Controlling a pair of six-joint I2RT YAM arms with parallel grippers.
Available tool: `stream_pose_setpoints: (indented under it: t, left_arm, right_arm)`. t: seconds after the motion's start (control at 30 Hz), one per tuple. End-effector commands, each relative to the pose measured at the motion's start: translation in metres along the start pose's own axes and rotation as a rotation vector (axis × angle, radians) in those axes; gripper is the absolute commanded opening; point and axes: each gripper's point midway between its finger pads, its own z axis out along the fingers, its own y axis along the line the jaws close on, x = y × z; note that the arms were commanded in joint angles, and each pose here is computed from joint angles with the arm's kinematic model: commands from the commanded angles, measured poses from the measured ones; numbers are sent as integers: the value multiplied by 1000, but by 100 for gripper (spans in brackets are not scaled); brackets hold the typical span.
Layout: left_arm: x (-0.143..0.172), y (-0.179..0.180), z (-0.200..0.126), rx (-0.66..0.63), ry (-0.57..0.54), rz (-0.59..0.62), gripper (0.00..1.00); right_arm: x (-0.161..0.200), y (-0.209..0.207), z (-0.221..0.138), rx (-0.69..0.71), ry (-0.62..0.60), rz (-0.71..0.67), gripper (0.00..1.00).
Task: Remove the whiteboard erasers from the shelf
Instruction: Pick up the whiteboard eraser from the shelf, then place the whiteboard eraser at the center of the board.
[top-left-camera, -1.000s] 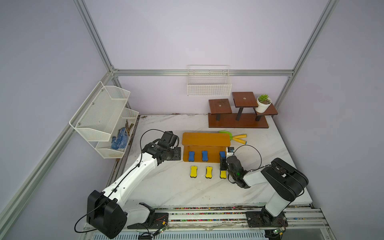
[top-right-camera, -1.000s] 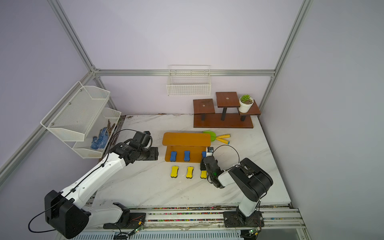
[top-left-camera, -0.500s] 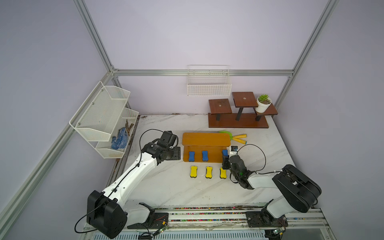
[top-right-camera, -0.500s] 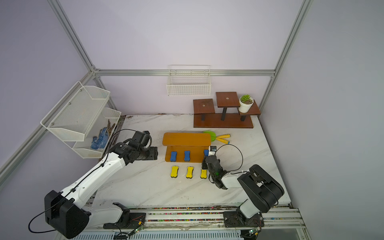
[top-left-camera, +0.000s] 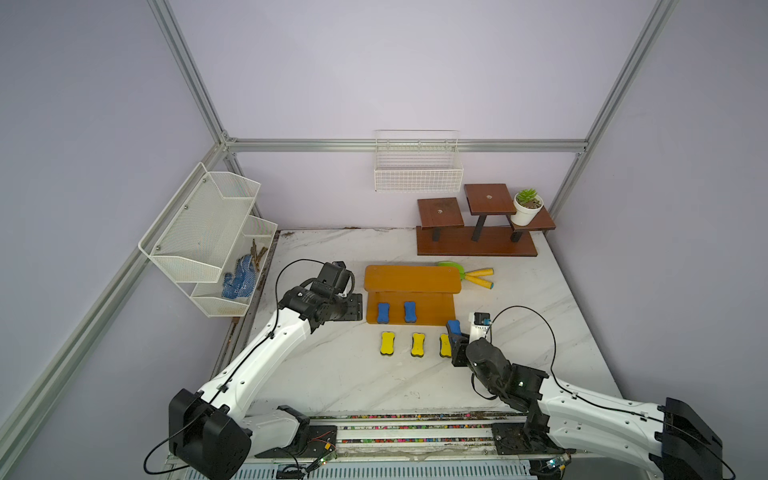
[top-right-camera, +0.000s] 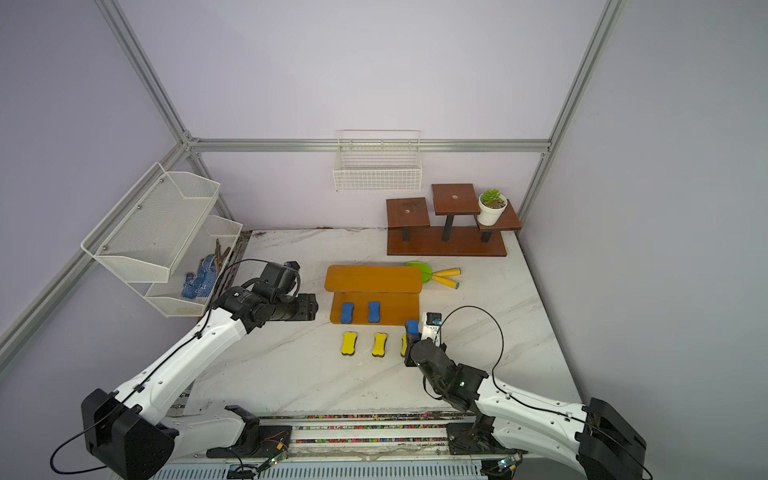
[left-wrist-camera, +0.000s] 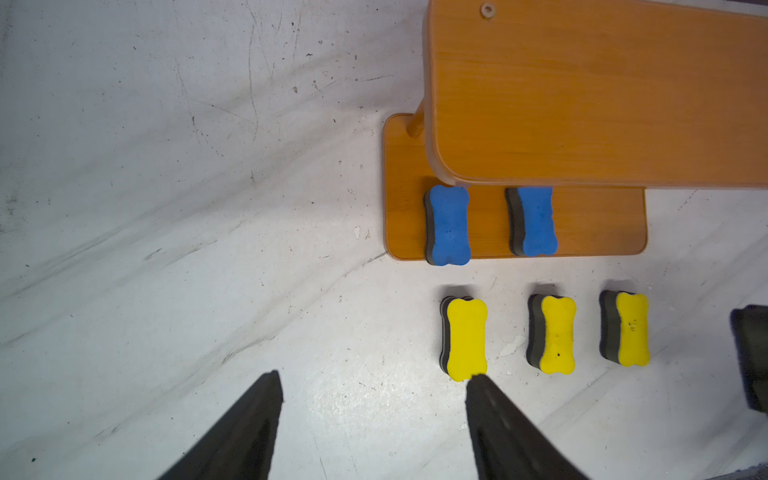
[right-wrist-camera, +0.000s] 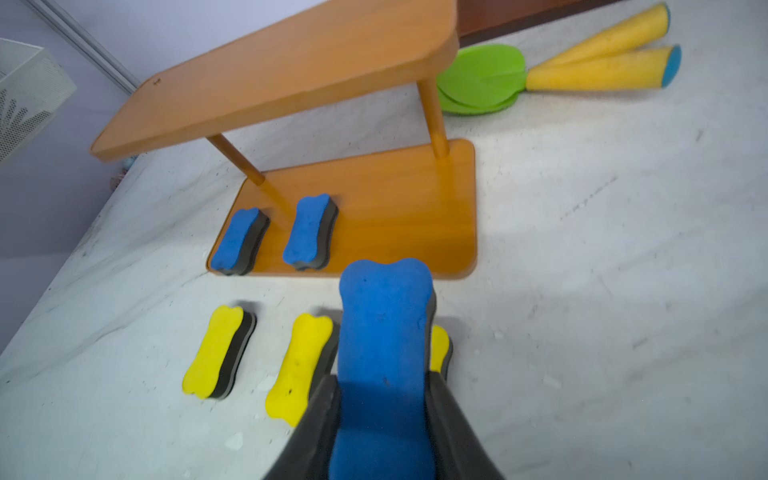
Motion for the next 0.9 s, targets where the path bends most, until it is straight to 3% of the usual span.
stream_pose_setpoints:
  t: [0.0,0.2,0.43,0.87]
  left_arm:
    - [-9,-7,-11,53,-47,18,74]
    - [-9,-8,-16,64,-61,20,74]
    - [-9,-6,-16,58,-66,20,74]
    - [-8,-4,-13,44,-60,23,74]
  right_arm:
    - [30,-21,-17,139,81,-10,31]
    - [70,2,-33,168,176,-52,31]
    - [97,6,-31,142,240,-9,32]
    - [112,-7,-24,248,264,-38,43]
